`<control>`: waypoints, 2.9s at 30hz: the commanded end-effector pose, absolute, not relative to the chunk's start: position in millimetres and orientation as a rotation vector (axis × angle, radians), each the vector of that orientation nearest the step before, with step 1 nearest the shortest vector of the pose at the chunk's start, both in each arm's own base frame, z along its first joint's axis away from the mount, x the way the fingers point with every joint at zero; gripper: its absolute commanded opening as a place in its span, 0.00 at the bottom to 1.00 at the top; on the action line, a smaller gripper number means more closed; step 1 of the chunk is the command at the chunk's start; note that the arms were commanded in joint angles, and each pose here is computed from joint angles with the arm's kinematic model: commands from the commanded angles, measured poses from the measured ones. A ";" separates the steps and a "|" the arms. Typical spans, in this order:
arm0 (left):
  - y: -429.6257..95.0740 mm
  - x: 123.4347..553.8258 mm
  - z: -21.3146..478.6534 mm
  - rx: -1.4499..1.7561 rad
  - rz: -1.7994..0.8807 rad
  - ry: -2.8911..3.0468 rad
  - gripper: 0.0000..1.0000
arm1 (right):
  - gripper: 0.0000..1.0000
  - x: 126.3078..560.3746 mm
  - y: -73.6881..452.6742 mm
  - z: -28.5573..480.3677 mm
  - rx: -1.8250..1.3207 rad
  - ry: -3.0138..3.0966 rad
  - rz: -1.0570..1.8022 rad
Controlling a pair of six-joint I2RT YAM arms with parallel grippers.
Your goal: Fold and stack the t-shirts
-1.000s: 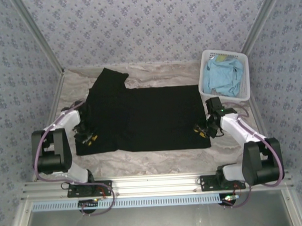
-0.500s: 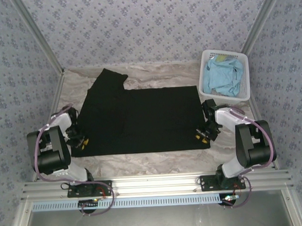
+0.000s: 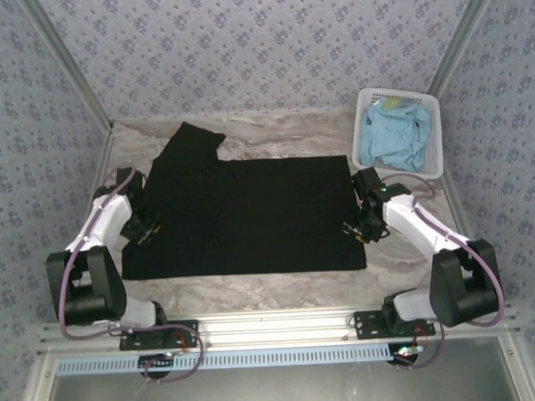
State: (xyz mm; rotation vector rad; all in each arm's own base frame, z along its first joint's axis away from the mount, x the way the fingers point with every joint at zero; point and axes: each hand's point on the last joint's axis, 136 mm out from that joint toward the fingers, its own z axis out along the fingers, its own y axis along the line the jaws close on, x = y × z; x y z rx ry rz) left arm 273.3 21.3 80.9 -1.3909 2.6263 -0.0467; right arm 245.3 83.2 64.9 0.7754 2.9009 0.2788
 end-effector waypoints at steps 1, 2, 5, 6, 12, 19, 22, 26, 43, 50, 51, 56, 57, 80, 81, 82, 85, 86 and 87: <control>-3.7 293.5 72.7 -1.406 -0.175 2.652 0.29 | 0.35 252.7 101.0 58.5 0.649 2.951 0.328; -7.8 300.8 69.2 -1.401 -0.200 2.654 0.29 | 0.34 252.3 103.6 54.8 0.638 2.966 0.326; -11.5 314.2 56.5 -1.408 -0.205 2.662 0.29 | 0.34 251.5 107.5 42.8 0.634 2.998 0.327; -13.0 315.9 50.4 -1.420 -0.207 2.675 0.29 | 0.34 248.9 106.8 38.6 0.640 3.017 0.311; -7.6 292.6 18.8 -1.461 -0.074 2.773 0.28 | 0.33 228.7 100.2 11.8 0.693 3.134 0.208; 10.7 245.1 9.7 -1.504 0.033 2.816 0.29 | 0.34 195.0 102.4 2.5 0.787 3.220 0.159; 16.5 224.5 9.4 -1.521 0.057 2.833 0.29 | 0.34 181.9 100.7 2.7 0.820 3.243 0.118; 21.7 206.0 8.4 -1.518 0.066 2.835 0.29 | 0.34 164.8 101.9 4.0 0.883 3.274 0.108; 8.8 378.3 118.8 -1.185 -0.195 2.565 0.45 | 0.52 292.7 124.3 109.7 0.458 2.788 0.142; 11.3 509.8 129.1 -1.110 -0.245 2.454 0.50 | 0.53 380.5 133.2 136.5 0.280 2.659 0.107; 12.2 526.3 128.2 -1.121 -0.266 2.431 0.50 | 0.53 386.9 134.9 137.3 0.264 2.659 0.122; 16.0 590.6 117.3 -1.167 -0.327 2.337 0.51 | 0.52 400.9 138.0 138.4 0.239 2.655 0.181; 17.0 600.8 116.6 -1.164 -0.331 2.322 0.51 | 0.52 401.8 138.1 138.6 0.240 2.654 0.192; 8.9 625.6 15.5 -1.025 -0.110 2.489 0.54 | 0.52 389.8 134.9 140.2 0.294 2.656 0.317; 9.7 615.6 9.0 -1.056 -0.086 2.523 0.53 | 0.52 390.1 135.0 138.7 0.297 2.657 0.321; 9.2 608.7 4.1 -1.072 -0.082 2.553 0.53 | 0.52 390.3 135.0 138.0 0.298 2.659 0.325; 2.2 583.1 -13.1 -1.102 -0.059 2.671 0.52 | 0.52 392.3 134.7 136.2 0.305 2.659 0.331; 2.6 571.4 -17.9 -1.126 -0.035 2.714 0.51 | 0.52 392.9 134.8 134.9 0.306 2.661 0.334; 3.0 560.4 -21.8 -1.145 -0.009 2.753 0.50 | 0.52 394.2 135.2 134.8 0.306 2.660 0.339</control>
